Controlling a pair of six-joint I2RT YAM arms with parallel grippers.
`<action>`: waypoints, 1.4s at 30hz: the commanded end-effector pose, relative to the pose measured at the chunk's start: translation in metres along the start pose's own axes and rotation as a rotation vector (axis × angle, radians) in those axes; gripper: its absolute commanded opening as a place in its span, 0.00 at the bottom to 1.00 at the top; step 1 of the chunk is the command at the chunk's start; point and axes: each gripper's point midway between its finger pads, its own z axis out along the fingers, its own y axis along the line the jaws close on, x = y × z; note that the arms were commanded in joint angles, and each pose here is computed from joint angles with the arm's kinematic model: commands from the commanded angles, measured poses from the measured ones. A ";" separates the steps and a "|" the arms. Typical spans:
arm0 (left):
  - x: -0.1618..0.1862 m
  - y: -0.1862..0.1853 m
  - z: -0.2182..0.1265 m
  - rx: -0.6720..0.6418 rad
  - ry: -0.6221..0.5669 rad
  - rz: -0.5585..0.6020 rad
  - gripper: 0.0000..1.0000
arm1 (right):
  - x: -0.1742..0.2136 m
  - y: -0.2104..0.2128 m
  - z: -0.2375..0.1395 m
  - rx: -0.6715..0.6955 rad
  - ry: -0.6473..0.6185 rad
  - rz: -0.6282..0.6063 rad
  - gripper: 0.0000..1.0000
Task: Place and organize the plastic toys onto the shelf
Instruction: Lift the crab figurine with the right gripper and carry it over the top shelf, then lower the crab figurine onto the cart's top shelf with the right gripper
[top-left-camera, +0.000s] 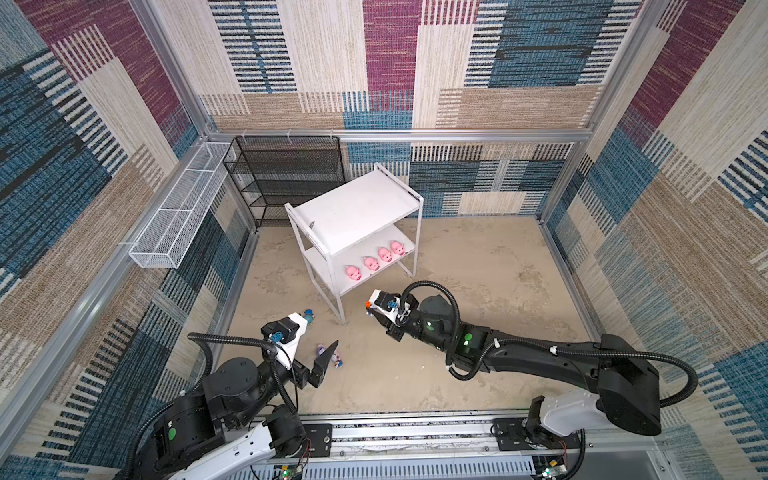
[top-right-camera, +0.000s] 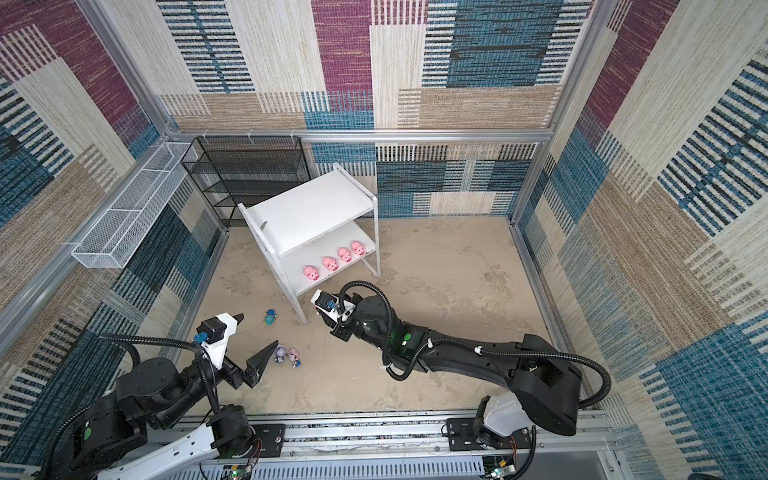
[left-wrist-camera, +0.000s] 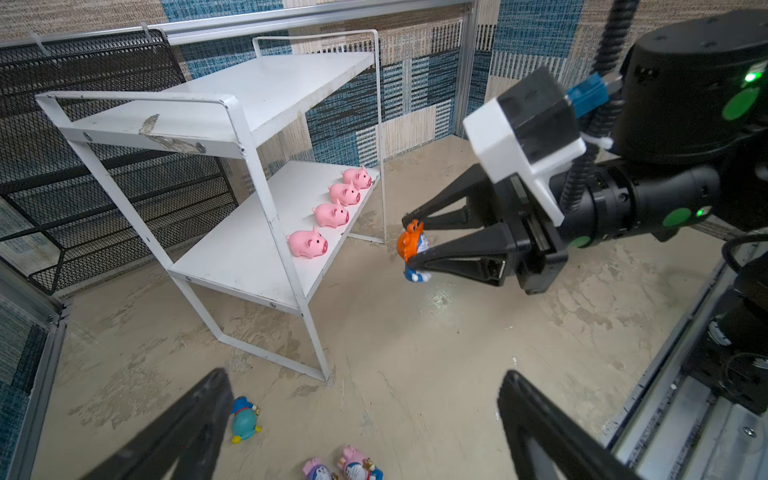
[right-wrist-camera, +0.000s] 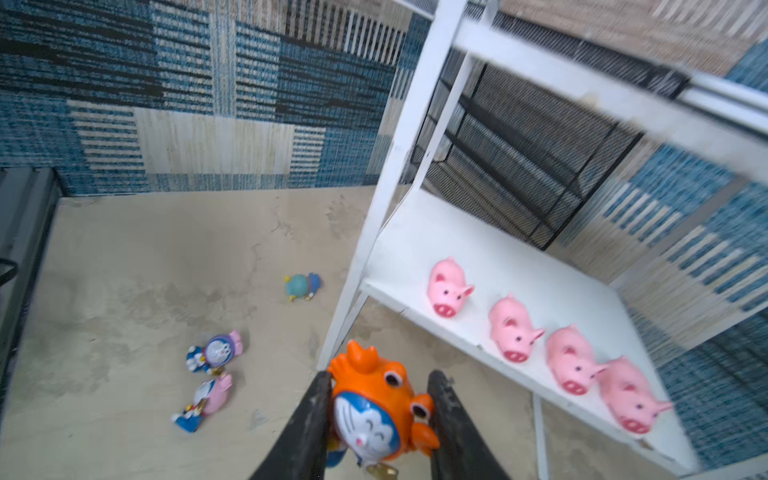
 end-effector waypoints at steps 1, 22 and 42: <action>-0.008 0.003 -0.002 -0.009 -0.038 -0.015 0.99 | -0.051 -0.033 -0.003 0.104 -0.149 -0.109 0.29; -0.067 0.003 0.009 -0.059 -0.120 0.133 0.99 | -0.131 -0.098 0.065 0.063 -0.261 -0.272 0.29; -0.068 0.000 0.014 -0.056 -0.149 0.146 0.99 | -0.113 -0.092 0.098 0.043 -0.251 -0.258 0.30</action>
